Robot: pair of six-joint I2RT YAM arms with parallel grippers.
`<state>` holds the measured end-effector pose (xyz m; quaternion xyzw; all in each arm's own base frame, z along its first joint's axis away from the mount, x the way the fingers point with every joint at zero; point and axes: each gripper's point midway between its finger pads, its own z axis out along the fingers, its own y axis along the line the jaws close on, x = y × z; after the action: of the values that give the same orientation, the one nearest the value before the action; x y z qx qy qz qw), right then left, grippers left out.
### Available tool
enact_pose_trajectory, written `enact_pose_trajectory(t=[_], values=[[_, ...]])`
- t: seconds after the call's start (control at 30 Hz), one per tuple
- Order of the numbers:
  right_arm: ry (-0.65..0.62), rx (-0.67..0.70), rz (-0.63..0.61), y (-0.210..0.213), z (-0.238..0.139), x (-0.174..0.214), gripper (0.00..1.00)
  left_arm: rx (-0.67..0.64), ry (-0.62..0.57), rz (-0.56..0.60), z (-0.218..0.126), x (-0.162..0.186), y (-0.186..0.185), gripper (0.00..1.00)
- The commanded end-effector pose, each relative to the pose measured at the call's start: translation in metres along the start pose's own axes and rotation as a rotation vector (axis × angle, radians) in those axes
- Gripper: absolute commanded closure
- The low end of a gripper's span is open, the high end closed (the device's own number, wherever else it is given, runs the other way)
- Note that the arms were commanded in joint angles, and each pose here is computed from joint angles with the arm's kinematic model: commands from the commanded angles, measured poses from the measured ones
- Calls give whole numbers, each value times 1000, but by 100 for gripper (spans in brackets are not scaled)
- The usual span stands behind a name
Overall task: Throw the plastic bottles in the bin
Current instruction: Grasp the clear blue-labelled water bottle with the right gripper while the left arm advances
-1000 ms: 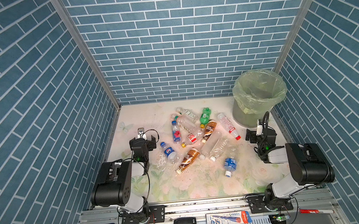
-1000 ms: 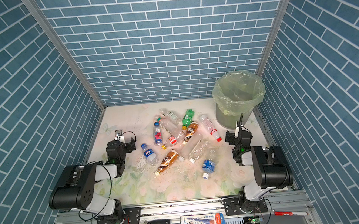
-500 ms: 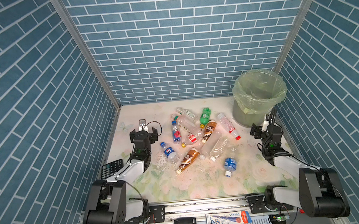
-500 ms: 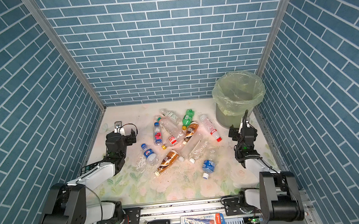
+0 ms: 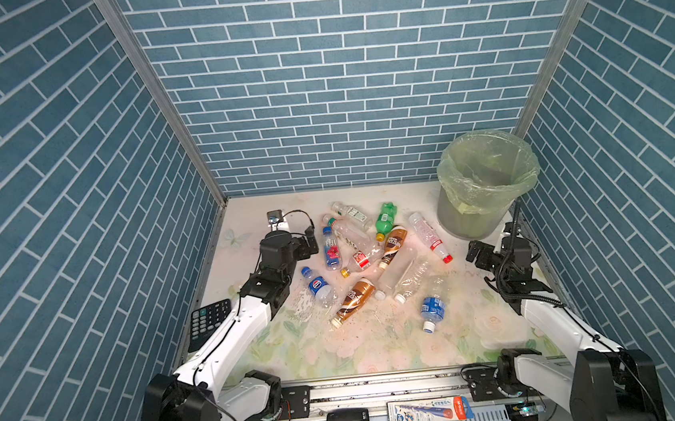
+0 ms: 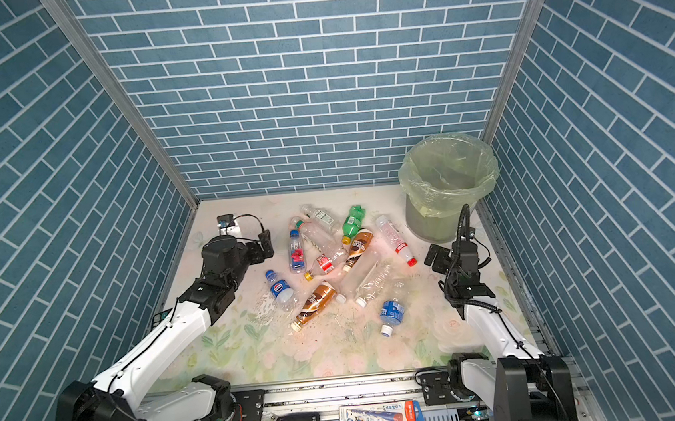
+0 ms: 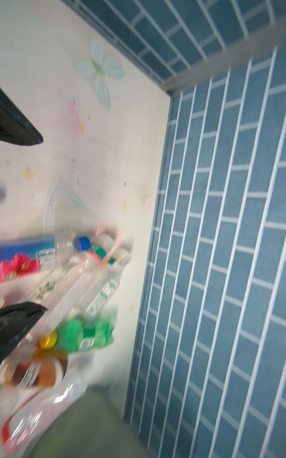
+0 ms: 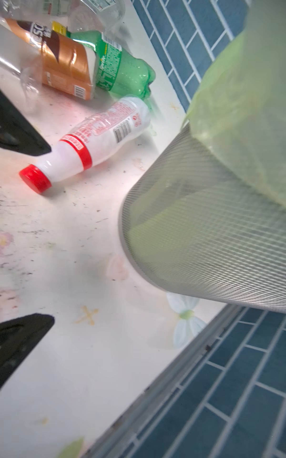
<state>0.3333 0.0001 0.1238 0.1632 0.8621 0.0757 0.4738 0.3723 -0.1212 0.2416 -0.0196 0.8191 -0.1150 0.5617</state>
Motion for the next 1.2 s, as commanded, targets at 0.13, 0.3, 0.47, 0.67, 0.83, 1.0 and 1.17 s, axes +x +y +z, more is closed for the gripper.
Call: enact_pose_trajectory(t=[0.13,0.3,0.47,0.67,0.83,1.0,1.17], values=[[182,64,52,12,-29,24,1,304,285,84,-15,56,-109,1],[311,36,46,38,-40,53,1,380,356,105,-19,78,-143,1],[387,0,41,60,-44,82,2,413,385,113,-24,89,-155,1],[420,16,-6,70,-48,107,2,432,419,119,-30,99,-158,1],[455,-16,-8,84,-50,124,4,425,438,137,-31,104,-157,1],[472,-15,-18,87,-46,140,15,425,437,132,-31,105,-157,1],[496,-6,-28,88,-42,152,22,443,447,128,-30,108,-162,1]])
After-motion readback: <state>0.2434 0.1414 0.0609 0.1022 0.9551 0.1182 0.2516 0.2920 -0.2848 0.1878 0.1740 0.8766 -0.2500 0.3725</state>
